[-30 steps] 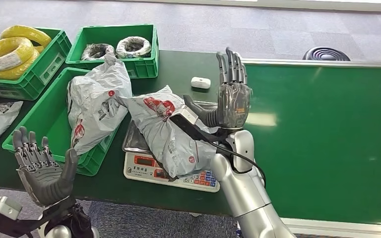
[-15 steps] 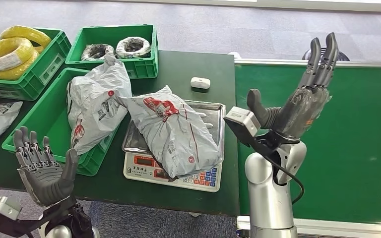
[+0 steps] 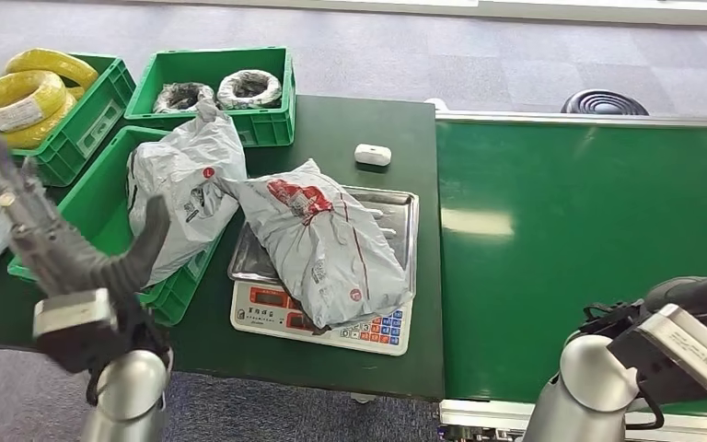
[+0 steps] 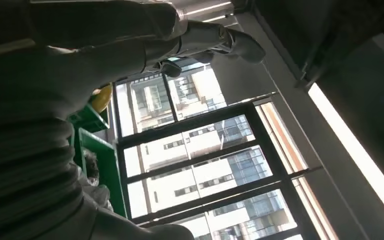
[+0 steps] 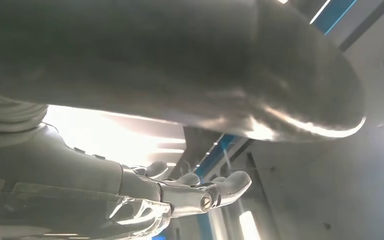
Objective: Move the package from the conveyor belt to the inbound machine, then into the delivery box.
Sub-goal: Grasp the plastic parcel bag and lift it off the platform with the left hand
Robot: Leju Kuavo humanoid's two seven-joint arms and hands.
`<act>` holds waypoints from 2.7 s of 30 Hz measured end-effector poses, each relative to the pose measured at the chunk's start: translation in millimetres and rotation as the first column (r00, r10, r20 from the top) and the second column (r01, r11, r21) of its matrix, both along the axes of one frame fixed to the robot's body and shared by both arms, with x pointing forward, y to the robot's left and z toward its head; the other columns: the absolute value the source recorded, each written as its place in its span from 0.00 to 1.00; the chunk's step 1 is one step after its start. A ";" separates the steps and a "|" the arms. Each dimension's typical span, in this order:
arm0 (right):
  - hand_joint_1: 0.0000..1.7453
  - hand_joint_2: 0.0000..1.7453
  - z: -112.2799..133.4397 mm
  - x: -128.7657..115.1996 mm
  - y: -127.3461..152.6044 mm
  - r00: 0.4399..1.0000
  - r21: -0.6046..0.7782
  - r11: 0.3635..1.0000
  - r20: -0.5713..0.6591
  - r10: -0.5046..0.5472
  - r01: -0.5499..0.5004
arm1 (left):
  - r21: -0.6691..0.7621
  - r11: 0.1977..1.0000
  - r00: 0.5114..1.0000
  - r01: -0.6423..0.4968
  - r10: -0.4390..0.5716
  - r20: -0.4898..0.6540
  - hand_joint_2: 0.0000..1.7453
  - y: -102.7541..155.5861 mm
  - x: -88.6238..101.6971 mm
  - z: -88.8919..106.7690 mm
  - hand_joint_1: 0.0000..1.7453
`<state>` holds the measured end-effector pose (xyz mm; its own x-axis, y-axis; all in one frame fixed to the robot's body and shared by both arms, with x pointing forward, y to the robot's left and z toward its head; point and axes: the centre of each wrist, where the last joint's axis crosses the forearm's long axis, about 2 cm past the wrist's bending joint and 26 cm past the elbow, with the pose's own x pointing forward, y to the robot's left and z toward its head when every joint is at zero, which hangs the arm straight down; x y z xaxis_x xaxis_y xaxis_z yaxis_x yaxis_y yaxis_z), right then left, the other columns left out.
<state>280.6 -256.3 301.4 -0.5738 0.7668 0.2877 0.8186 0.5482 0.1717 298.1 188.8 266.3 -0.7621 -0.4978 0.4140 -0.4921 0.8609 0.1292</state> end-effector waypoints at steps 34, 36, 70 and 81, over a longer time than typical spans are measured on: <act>0.00 0.00 -35.2 -4.0 -3.9 0.992 0.019 1.000 -0.125 -0.001 0.004 | 0.950 -0.097 0.896 0.296 0.372 -0.241 1.00 -128.8 103.1 -74.6 0.00; 0.00 0.00 -35.7 -4.2 -4.2 0.992 0.019 1.000 -0.123 -0.001 0.003 | 0.939 -0.132 0.890 0.317 0.384 -0.247 1.00 -128.0 104.8 -74.6 0.00; 0.00 0.00 -33.7 -2.7 -5.7 0.996 0.010 1.000 -0.086 0.003 -0.002 | 0.844 -0.244 0.832 0.477 0.436 -0.344 1.00 -119.5 115.0 -72.1 0.91; 0.00 0.00 -35.3 -3.1 -8.7 0.996 0.015 1.000 -0.086 -0.005 0.007 | 0.843 -0.139 0.822 0.520 0.350 -0.449 1.00 -118.1 119.4 -64.6 0.93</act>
